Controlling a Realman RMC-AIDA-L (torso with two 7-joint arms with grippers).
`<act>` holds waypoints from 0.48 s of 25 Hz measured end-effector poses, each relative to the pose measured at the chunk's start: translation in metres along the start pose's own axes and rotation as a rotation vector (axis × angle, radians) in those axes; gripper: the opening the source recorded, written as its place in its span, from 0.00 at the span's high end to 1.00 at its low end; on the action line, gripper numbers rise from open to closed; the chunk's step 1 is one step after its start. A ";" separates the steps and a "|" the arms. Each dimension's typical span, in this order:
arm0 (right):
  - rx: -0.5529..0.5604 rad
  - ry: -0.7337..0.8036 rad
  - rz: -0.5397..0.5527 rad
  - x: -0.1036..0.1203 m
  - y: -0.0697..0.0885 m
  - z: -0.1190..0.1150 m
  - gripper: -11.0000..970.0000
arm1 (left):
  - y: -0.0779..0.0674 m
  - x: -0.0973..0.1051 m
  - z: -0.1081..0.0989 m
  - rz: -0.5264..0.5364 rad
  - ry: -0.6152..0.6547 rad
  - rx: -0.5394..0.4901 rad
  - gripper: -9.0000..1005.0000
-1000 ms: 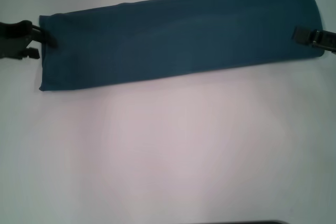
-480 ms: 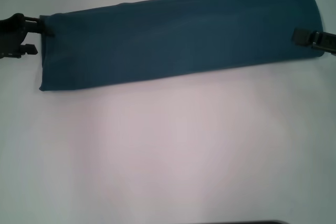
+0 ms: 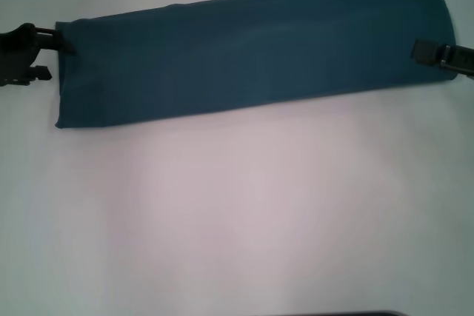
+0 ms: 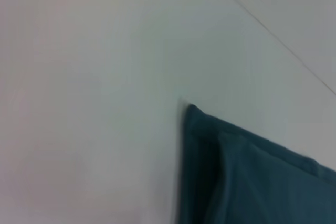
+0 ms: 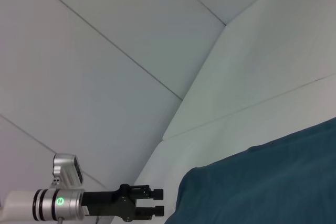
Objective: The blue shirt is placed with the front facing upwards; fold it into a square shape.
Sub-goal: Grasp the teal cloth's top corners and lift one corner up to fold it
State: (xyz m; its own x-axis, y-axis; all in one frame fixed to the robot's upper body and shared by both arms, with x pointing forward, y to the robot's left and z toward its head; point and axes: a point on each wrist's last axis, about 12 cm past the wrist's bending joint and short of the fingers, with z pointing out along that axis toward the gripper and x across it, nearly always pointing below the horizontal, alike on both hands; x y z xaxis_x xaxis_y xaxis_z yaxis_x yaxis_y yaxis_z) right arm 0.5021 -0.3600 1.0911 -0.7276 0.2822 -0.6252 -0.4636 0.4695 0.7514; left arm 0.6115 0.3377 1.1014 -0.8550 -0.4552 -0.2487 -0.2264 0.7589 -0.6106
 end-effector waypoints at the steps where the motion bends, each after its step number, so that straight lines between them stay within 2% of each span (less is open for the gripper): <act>1: 0.000 0.000 0.000 0.000 0.000 0.000 0.03 | 0.000 0.001 0.002 -0.006 -0.006 -0.002 0.30; 12: 0.004 -0.002 0.003 0.001 0.000 -0.001 0.03 | 0.001 0.006 0.015 -0.012 -0.056 -0.034 0.31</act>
State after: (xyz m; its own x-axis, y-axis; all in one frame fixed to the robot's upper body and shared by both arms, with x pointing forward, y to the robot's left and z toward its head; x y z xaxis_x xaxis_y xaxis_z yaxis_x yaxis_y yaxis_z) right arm 0.5011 -0.3606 1.0903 -0.7278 0.2852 -0.6237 -0.4598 0.4719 0.7523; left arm 0.6136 0.3291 1.0878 -0.8249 -0.4891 -0.2835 -0.2534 0.7682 -0.5879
